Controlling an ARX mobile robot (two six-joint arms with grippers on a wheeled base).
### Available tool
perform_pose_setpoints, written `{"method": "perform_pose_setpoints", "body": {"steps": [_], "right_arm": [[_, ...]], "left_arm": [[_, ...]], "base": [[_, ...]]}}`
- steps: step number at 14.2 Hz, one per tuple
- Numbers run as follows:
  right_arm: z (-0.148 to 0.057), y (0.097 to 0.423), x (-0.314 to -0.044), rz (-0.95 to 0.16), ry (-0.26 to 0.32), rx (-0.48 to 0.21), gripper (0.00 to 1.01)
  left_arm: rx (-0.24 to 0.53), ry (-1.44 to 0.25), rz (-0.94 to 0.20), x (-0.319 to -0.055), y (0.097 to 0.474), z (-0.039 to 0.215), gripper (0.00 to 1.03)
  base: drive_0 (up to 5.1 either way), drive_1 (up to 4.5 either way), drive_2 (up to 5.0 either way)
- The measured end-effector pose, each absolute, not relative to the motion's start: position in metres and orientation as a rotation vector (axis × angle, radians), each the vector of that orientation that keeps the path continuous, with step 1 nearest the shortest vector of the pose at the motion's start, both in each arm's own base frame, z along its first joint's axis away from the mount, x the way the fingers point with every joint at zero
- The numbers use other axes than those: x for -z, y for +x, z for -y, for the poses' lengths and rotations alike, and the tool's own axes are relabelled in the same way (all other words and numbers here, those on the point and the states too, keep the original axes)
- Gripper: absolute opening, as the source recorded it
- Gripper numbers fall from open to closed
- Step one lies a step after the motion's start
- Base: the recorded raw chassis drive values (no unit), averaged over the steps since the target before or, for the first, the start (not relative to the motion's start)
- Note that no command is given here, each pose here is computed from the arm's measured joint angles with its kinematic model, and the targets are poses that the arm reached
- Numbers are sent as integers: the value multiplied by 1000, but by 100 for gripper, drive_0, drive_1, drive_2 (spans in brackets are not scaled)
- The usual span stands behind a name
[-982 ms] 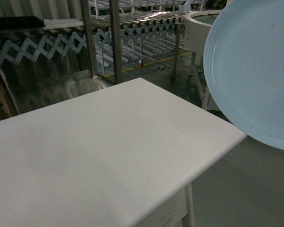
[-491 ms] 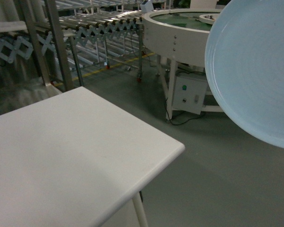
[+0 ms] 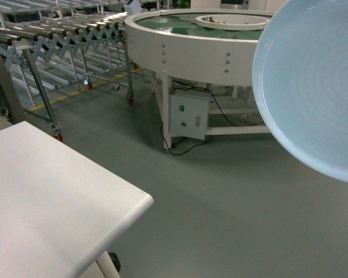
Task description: Place blue tray on left shelf second layer neatly
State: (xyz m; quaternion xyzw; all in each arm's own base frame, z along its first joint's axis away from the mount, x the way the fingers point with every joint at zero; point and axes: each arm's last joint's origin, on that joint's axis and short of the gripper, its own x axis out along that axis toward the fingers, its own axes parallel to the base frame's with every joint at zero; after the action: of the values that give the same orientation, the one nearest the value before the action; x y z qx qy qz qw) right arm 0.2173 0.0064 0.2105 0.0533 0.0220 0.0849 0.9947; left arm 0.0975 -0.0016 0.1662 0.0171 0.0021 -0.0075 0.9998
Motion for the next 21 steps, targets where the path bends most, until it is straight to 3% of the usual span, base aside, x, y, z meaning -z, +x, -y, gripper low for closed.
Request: {"method": "perform_pose_setpoints", "body": {"steps": [21], "right_arm": [[-7, 217, -211, -38, 106, -175, 2]], "left_arm": [[14, 34, -4, -166, 98, 2, 98]], "base": [[246, -181, -492]]}}
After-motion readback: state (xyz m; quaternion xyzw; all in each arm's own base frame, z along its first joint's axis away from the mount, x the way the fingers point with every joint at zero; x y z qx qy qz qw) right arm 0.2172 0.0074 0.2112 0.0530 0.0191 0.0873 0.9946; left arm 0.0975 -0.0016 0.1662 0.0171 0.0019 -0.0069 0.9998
